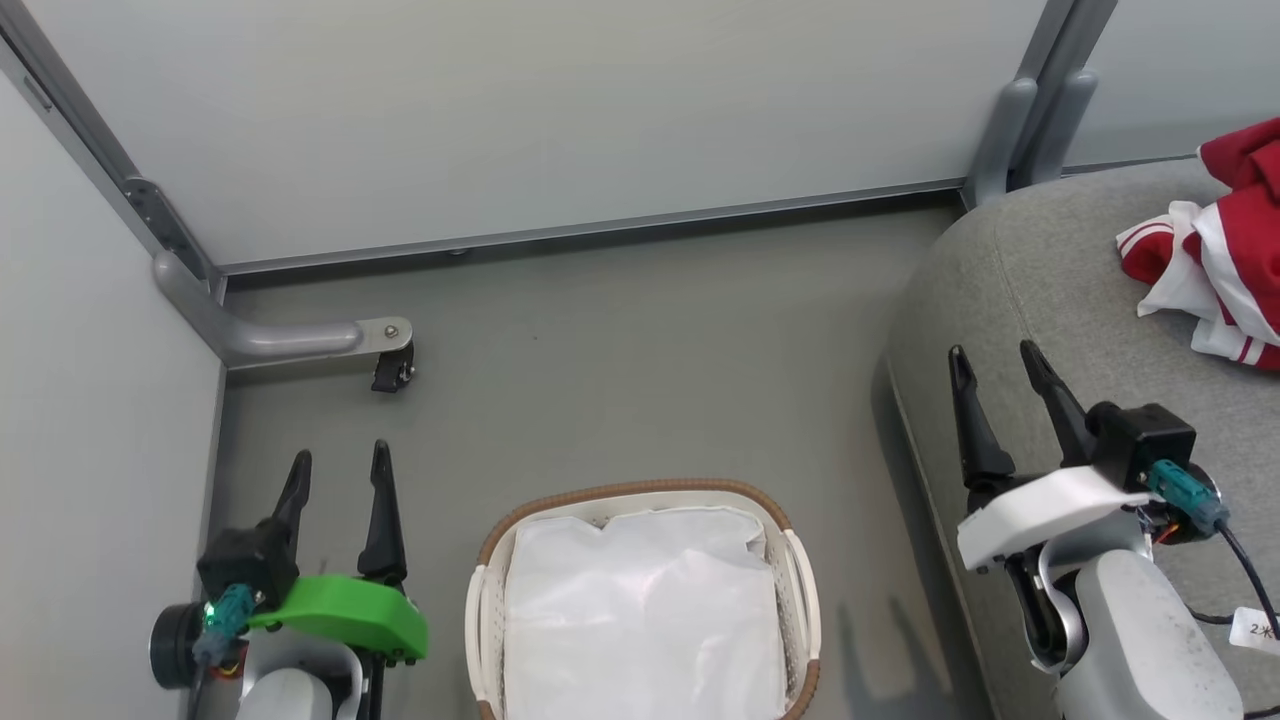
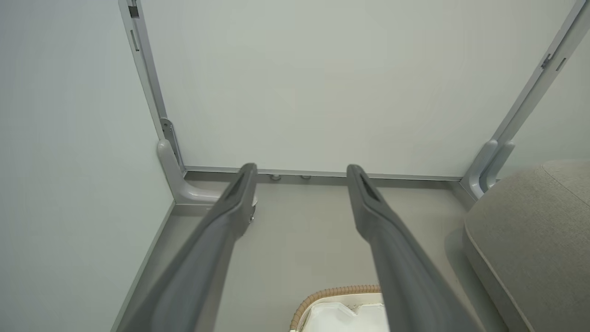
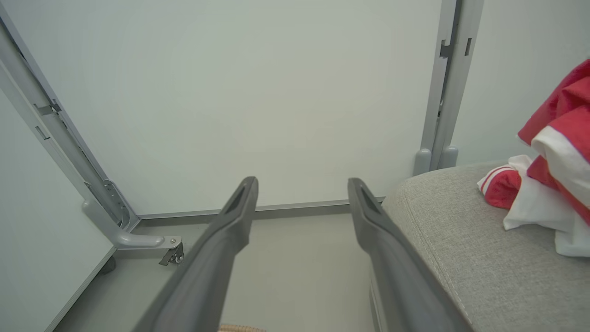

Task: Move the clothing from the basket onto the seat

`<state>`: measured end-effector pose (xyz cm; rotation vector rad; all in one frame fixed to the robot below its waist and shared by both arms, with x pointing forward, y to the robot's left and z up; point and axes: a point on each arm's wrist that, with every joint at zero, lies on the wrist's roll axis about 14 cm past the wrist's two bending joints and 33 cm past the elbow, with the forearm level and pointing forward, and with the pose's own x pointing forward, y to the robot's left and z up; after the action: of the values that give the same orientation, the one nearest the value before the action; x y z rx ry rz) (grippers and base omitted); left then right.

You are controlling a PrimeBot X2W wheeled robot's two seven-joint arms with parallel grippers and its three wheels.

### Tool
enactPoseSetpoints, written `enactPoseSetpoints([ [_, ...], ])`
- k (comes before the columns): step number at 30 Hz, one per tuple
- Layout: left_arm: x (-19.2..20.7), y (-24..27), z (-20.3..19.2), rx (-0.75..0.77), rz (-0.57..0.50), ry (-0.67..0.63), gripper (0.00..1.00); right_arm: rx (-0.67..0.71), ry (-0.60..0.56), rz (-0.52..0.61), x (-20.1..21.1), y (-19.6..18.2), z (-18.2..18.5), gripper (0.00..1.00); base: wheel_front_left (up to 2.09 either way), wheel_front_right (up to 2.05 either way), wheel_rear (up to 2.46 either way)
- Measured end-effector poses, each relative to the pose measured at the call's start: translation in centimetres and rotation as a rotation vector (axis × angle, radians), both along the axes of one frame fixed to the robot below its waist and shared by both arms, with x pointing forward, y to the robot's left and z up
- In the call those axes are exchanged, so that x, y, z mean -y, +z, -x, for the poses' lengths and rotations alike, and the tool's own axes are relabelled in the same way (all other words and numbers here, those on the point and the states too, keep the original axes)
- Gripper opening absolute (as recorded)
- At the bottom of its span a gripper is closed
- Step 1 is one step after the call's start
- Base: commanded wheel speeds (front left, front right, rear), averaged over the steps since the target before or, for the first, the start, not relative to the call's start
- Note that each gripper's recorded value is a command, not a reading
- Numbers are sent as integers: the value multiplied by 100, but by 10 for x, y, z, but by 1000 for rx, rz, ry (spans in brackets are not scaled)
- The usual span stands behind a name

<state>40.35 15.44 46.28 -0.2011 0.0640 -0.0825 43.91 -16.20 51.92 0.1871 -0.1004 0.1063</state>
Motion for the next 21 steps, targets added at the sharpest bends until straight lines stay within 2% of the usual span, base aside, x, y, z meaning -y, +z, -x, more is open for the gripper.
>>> enactPoseSetpoints([
  [6,-5,-14,14,-45,28,13,100,-18,-21,-14,7,-6,13,100,0,0,0],
  [7,-5,-15,16,-48,31,11,0,-20,-25,-16,8,-6,15,0,0,0,0],
  [12,-5,-34,26,-118,54,23,0,-109,-33,-49,7,-34,27,0,0,0,0],
  [21,-14,-31,25,-139,207,82,0,-134,-68,-210,16,-34,28,0,0,0,0],
])
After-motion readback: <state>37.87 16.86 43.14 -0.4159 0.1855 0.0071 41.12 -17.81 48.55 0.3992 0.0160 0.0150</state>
